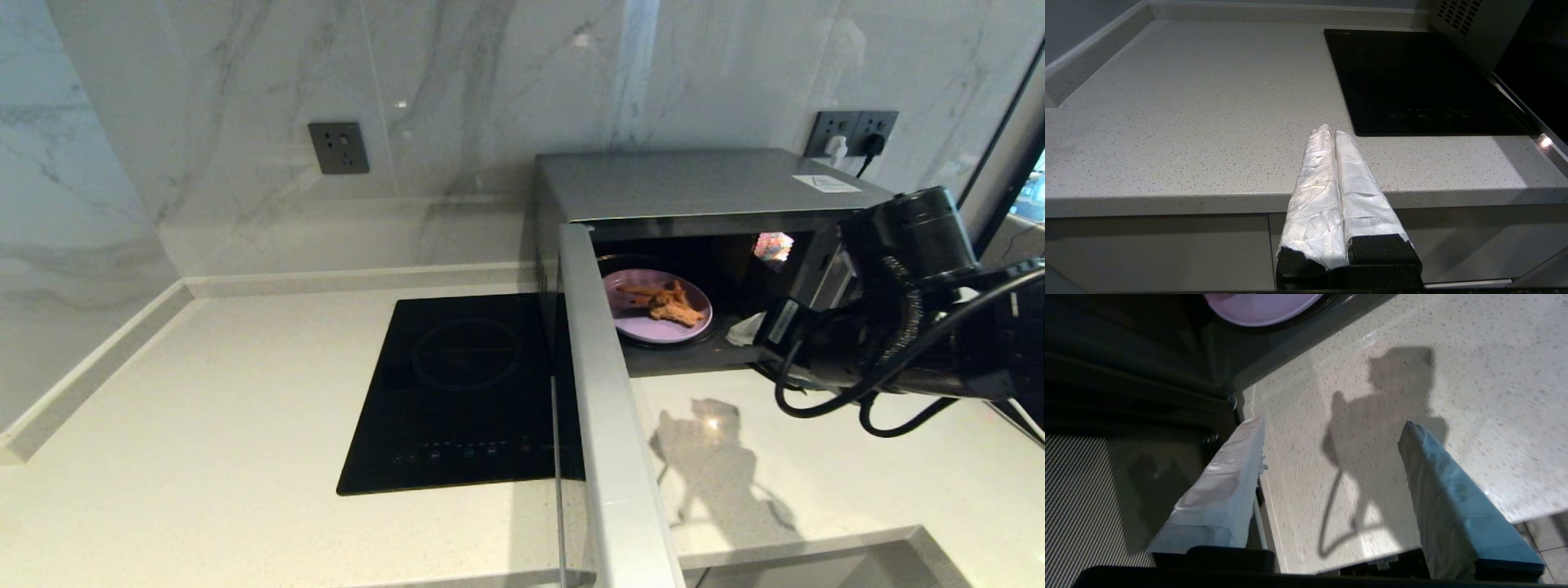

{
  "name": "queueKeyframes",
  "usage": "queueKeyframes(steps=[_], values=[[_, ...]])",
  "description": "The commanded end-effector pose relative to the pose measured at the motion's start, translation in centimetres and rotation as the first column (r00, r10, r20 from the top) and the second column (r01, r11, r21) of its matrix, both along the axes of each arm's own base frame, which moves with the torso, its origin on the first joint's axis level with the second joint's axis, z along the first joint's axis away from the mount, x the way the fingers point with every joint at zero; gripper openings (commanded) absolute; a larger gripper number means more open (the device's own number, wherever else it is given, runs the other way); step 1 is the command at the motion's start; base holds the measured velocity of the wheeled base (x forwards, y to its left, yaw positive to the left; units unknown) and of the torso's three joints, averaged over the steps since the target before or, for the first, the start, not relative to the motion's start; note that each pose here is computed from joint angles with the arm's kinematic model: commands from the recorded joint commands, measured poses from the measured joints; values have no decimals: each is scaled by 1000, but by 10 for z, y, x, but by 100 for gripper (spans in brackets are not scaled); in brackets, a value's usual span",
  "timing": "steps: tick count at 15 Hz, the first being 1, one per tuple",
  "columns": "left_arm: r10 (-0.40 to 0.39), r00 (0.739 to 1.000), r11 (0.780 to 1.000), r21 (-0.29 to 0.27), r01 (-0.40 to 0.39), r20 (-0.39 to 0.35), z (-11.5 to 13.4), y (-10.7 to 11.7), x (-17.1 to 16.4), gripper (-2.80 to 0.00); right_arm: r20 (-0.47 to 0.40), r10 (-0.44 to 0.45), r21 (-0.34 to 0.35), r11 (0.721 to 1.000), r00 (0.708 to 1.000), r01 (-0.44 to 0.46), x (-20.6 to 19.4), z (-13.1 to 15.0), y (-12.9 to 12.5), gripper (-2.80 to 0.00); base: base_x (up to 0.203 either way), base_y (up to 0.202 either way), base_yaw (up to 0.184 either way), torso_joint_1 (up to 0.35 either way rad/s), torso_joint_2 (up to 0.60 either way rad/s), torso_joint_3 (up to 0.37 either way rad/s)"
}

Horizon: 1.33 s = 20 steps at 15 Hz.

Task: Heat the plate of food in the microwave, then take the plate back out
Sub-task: Open the microwave oven, then take the plate out of the microwave

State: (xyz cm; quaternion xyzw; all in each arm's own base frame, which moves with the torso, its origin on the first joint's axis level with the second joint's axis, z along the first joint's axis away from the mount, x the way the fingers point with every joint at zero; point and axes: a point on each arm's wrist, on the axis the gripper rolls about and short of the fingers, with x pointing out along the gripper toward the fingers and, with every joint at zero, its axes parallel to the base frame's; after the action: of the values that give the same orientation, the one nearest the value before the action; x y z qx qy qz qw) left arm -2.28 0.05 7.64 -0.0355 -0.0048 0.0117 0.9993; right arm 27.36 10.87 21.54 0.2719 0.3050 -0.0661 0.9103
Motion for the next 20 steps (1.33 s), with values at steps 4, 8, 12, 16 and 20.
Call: queueKeyframes(steps=[4,8,12,16,20], values=[[1,1000,1000,-1,-1,-1,0,0,0,-280,-113,-143,29,989,983,147,65,-14,26,0,0,0,0,0,0,0],[1,1000,1000,-1,-1,-1,0,0,0,-280,-259,-249,80,957,933,278,97,-4,38,0,0,0,0,0,0,0],[1,1000,1000,-1,-1,-1,0,0,0,-280,-432,-307,116,913,848,390,122,-42,30,0,0,0,0,0,0,0],[1,1000,1000,-1,-1,-1,0,0,0,-280,-400,-326,167,893,857,418,138,-49,19,0,0,0,0,0,0,0],[1,1000,1000,-1,-1,-1,0,0,0,-280,-296,-311,212,900,903,380,153,-44,11,0,0,0,0,0,0,0]])
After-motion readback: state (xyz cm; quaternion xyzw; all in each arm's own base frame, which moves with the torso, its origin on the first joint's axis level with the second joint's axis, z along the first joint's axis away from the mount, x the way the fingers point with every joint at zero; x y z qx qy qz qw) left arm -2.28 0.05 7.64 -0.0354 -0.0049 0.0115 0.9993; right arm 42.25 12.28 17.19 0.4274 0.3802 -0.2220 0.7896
